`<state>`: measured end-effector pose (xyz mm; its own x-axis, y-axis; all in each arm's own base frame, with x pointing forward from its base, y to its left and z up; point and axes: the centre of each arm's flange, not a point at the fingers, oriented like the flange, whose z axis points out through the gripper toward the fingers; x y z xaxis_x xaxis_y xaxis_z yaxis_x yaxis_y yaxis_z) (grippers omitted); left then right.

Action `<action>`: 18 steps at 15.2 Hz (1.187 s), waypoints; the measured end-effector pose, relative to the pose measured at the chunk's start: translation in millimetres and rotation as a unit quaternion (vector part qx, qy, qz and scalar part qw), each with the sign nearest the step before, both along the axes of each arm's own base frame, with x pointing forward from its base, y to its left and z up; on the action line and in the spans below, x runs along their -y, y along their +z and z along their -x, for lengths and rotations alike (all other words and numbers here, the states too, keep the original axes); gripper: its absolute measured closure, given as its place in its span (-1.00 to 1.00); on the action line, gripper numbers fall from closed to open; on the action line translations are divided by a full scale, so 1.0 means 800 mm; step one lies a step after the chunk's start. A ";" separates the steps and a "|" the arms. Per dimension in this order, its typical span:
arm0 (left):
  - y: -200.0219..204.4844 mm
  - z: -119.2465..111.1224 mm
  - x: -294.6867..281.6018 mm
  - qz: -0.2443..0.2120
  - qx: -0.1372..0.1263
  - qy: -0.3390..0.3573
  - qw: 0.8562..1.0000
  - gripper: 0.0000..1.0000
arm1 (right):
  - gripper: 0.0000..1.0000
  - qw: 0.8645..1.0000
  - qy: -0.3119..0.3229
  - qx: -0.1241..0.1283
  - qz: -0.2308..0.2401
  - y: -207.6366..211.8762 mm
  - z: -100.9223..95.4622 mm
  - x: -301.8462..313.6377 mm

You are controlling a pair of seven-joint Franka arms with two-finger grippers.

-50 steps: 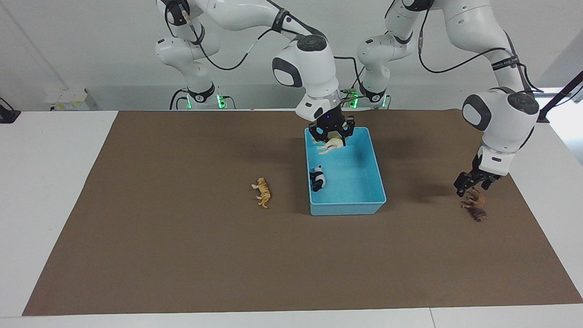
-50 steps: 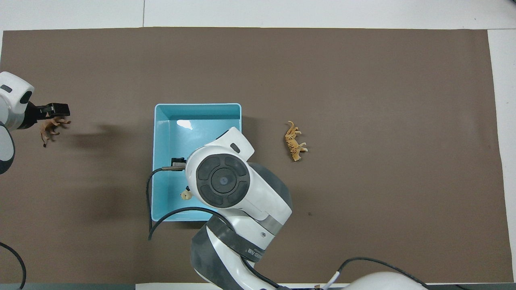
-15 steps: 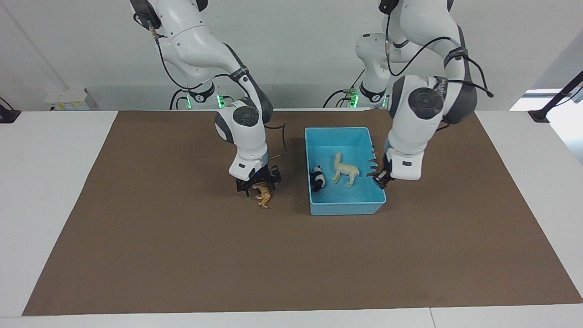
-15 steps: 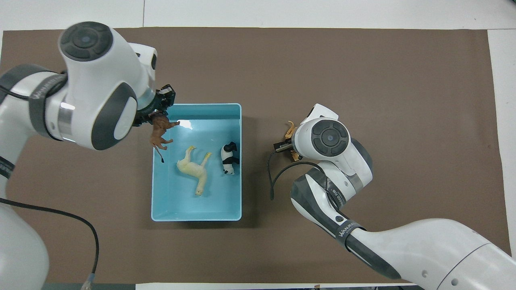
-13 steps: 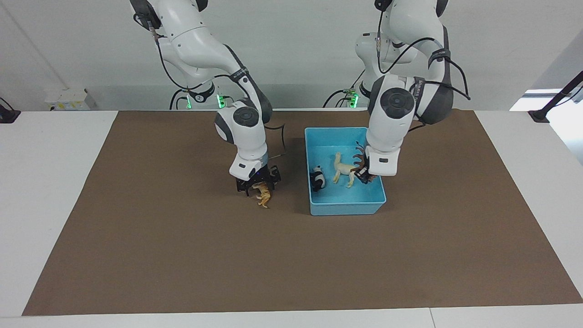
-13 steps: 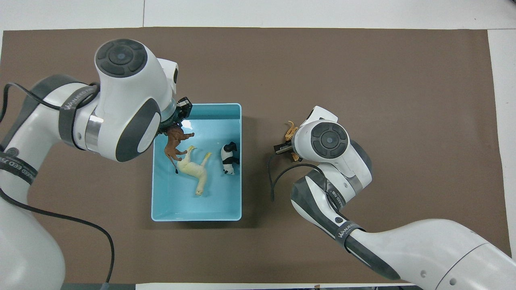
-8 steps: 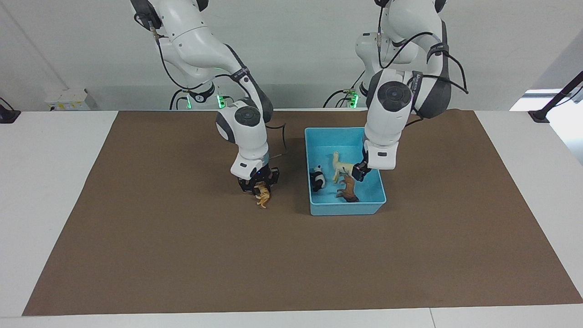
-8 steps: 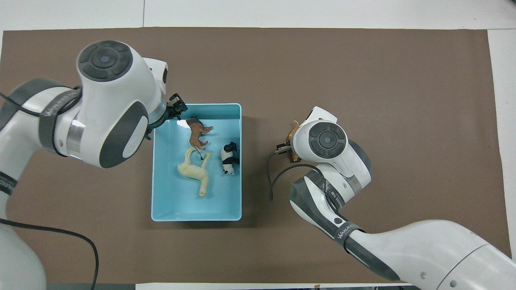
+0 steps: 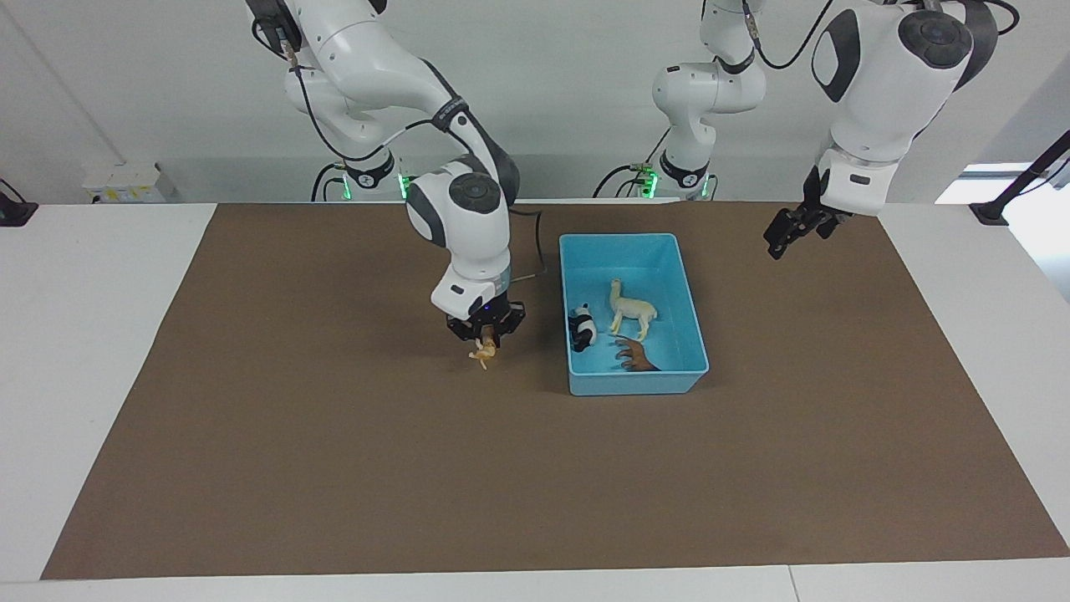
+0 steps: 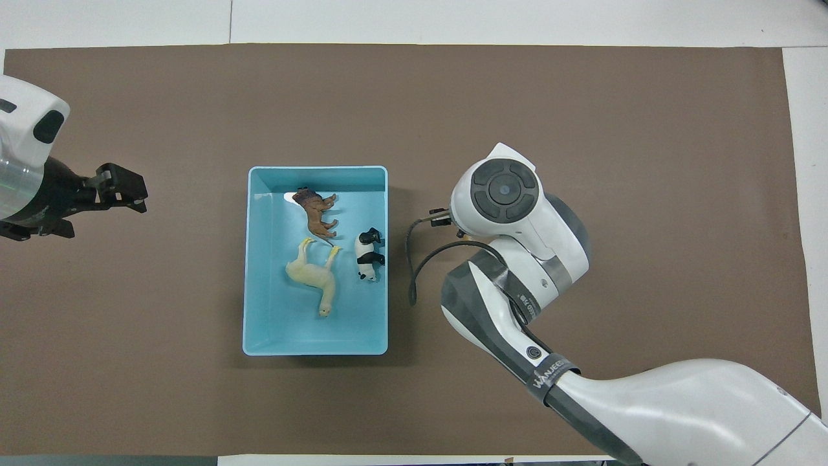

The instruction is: Put all toys into storage box

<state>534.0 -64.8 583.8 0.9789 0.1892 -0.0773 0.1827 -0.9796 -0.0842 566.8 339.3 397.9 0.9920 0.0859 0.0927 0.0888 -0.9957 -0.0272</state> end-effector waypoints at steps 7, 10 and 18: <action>-0.006 0.010 -0.017 0.006 -0.034 -0.064 0.997 -1.00 | 0.40 0.988 -0.051 0.035 -0.143 0.059 0.084 -0.211; -0.006 0.009 -0.015 0.006 -0.031 -0.072 0.997 -1.00 | -0.08 0.987 -0.085 0.012 -0.136 0.024 0.089 -0.215; 0.011 0.005 -0.017 0.046 -0.026 -0.146 0.988 -1.00 | -1.00 0.977 -0.169 0.050 -0.118 0.186 0.029 -0.107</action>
<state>530.3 -51.5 592.9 0.9851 -0.1105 -0.1319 -0.1108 -0.9938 0.0053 543.5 424.7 546.6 0.9446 -0.2814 0.1691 -0.2307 -0.9354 -0.2678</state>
